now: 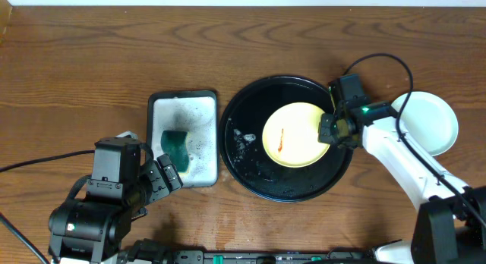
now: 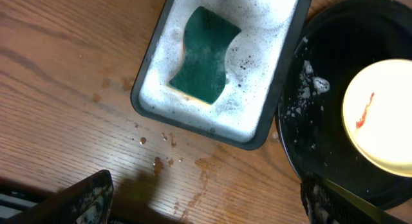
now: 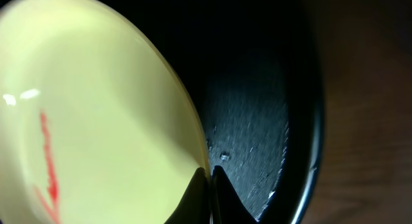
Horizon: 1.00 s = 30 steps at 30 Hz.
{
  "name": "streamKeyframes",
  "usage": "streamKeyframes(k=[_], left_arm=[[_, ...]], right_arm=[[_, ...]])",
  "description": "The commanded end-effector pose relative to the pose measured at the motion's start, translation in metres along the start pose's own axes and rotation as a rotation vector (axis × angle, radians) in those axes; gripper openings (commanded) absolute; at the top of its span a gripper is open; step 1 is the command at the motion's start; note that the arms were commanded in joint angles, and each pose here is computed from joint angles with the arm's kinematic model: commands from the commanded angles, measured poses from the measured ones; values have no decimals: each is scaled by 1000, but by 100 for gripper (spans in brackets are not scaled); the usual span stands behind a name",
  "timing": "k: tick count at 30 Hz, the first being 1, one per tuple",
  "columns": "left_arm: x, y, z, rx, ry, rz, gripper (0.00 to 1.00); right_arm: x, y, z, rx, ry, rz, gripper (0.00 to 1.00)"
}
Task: Clean dirty plates on tray and stack at the side
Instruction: 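Drag the yellow plate to the black tray center with right gripper, then grasp the green sponge in the metal tray with left gripper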
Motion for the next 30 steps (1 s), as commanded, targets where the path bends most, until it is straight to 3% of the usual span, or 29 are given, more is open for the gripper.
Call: streamKeyframes(k=[1,4,6,8,11,16,30], left_arm=[[2,-4,0,1,-6,-15,93],[2,-4,0,1,-6,-15,93],[2,-4,0,1,-6,-15,93],[2,-4,0,1,-6,-15,93],[2,-4,0,1,-6,-15,93],[2,-4,0,1,-6,-15,93],[5,-4,-1,-2,-11,-31,93]], right_arm=[[-20,20,5,-42,111,80,1],[-26,31,9,-55,111,112,3],[-27,31,11,-31,53,122,24],[-22,26,14,-7,-45,103,32],[-14,14,16,21,-166,61,33],[-4,4,7,32,-223,19,33],[-12,51,7,28,-330,136,25]])
Point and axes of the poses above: each gripper's point midway between its finger pads, its own y axis out along the fingers, its own z axis along the line the jaws close on, x = y × z, the point moved 9 cm from there along -y, back along the fingers, and after that the axes turned 10 degrees about y, right-handed, at the moved point
